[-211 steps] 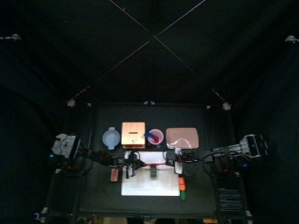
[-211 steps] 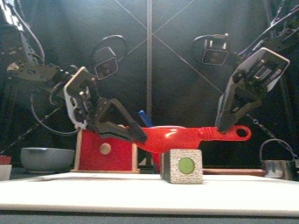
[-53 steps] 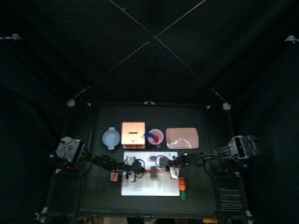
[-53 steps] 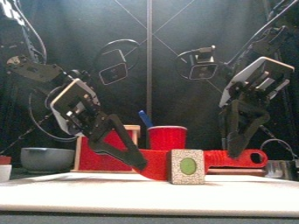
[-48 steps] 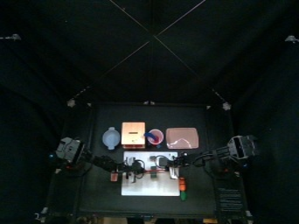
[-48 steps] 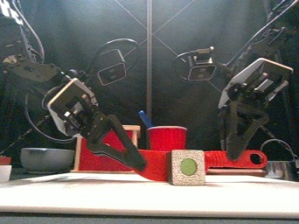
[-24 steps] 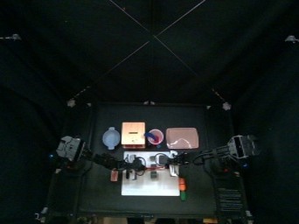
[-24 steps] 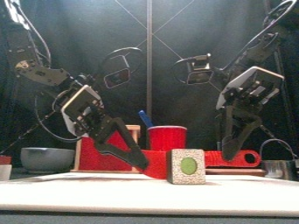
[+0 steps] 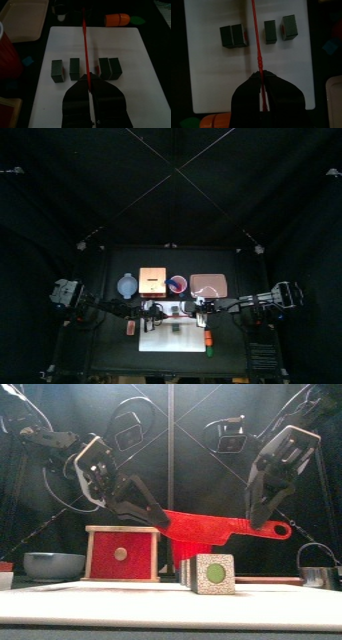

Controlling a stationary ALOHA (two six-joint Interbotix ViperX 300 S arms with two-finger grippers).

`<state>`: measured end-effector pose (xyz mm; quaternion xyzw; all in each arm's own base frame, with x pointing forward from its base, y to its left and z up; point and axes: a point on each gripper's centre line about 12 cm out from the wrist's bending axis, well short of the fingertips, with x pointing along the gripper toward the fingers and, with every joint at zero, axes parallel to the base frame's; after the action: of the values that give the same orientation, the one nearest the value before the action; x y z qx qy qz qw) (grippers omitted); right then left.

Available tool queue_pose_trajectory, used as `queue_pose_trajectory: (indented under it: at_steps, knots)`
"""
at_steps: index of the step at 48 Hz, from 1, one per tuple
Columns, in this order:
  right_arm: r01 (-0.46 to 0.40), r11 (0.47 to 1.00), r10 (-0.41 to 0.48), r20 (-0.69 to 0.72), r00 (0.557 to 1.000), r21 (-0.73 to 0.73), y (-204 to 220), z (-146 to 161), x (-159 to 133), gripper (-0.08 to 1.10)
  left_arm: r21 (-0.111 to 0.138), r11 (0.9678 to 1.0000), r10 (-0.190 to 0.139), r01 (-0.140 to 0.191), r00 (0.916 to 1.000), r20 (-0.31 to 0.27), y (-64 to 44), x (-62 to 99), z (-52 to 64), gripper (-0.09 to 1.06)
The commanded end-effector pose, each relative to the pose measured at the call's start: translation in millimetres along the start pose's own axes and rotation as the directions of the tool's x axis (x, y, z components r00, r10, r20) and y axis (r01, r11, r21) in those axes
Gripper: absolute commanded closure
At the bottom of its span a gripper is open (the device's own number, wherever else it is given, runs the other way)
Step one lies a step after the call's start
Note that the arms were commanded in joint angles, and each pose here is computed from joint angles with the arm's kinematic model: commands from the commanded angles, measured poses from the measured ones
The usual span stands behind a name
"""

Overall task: Cut the sushi into 4 pieces with the knife
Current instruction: Cut the sushi into 4 pieces

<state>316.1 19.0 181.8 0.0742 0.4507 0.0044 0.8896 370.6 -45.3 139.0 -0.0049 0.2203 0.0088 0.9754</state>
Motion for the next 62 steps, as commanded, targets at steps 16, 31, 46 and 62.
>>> queue_pose_trajectory:
  at_steps: [16, 31, 46, 62]
  knots:
    - [-0.064, 0.998, 0.064, 0.011, 0.998, -0.008, 26.3, 16.1, -6.8, 0.91, -0.045, 0.998, -0.043, 0.044, 0.9988, 0.024, -30.0, 0.1, 9.2, 0.77]
    - [-0.083, 0.996, 0.082, -0.044, 0.996, -0.013, 37.5, 6.4, 9.1, 0.91, -0.068, 0.9966, -0.05, 0.047, 0.9982, -0.033, -44.3, 13.4, -8.0, 0.77]
    - [-0.054, 0.997, 0.052, -0.041, 0.998, -0.047, 29.6, 7.7, 10.3, 0.91, -0.066, 0.9972, -0.04, 0.036, 0.9978, -0.053, -41.0, 16.6, -15.3, 0.77]
    - [-0.043, 0.998, 0.04, -0.088, 0.995, -0.041, 27.0, -4.3, 32.3, 0.91, -0.078, 0.997, -0.012, 0.002, 0.9914, -0.13, -37.9, 25.8, -43.0, 0.77]
